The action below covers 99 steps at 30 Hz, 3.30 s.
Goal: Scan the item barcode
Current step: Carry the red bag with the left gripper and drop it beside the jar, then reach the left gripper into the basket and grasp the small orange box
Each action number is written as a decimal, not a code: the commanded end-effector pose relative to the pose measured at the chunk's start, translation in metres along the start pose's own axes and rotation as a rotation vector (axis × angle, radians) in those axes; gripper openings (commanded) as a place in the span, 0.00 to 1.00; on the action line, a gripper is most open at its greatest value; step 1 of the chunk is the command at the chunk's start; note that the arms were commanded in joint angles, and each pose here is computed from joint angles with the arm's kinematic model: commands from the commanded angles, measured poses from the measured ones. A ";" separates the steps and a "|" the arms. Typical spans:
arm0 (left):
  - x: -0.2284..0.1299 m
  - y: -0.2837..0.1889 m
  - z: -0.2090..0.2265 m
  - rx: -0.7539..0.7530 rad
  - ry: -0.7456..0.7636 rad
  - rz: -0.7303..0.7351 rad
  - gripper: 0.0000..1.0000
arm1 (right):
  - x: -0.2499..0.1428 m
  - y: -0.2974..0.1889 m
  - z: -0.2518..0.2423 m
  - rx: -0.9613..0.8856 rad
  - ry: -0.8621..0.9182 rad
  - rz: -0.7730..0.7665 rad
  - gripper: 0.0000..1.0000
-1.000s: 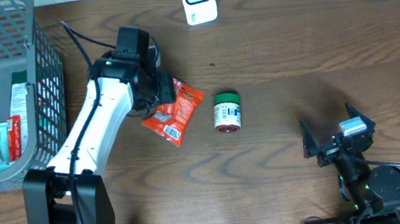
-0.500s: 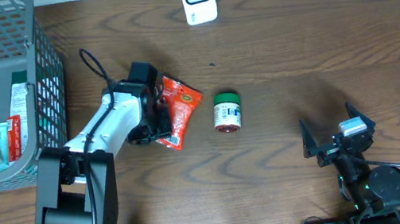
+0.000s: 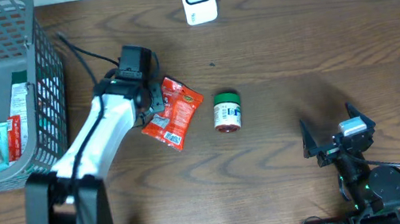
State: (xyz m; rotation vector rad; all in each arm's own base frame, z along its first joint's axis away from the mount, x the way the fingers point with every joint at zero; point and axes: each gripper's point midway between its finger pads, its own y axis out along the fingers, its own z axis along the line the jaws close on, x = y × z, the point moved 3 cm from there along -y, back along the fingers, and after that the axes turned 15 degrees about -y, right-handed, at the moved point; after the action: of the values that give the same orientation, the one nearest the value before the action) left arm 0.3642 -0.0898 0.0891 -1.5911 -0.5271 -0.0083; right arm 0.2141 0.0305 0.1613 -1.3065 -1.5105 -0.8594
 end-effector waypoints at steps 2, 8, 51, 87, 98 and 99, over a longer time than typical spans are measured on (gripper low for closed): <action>-0.016 0.041 0.017 0.123 0.020 0.068 0.50 | -0.001 0.000 -0.002 -0.012 0.009 0.004 0.99; -0.046 0.049 -0.006 -0.042 0.004 0.251 0.50 | -0.001 0.000 -0.002 -0.012 0.009 0.004 0.99; 0.149 -0.190 0.254 0.307 -0.616 -0.322 0.74 | -0.001 0.000 -0.002 -0.012 0.009 0.004 0.99; 0.075 0.008 0.369 0.683 -0.725 0.142 0.44 | -0.001 0.000 -0.002 -0.012 0.009 0.004 0.99; 0.097 -0.037 0.359 0.611 -0.757 0.020 0.07 | -0.001 0.000 -0.002 -0.012 0.009 0.004 0.99; 0.103 -0.050 0.358 0.604 -0.762 -0.021 0.07 | -0.001 0.000 -0.002 -0.012 0.010 0.004 0.99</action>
State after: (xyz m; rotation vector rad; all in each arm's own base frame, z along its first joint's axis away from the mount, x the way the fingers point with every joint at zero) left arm 0.3253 0.2850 0.0916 -0.9217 -0.9068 0.7596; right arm 0.2142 0.0305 0.1614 -1.3067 -1.5106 -0.8600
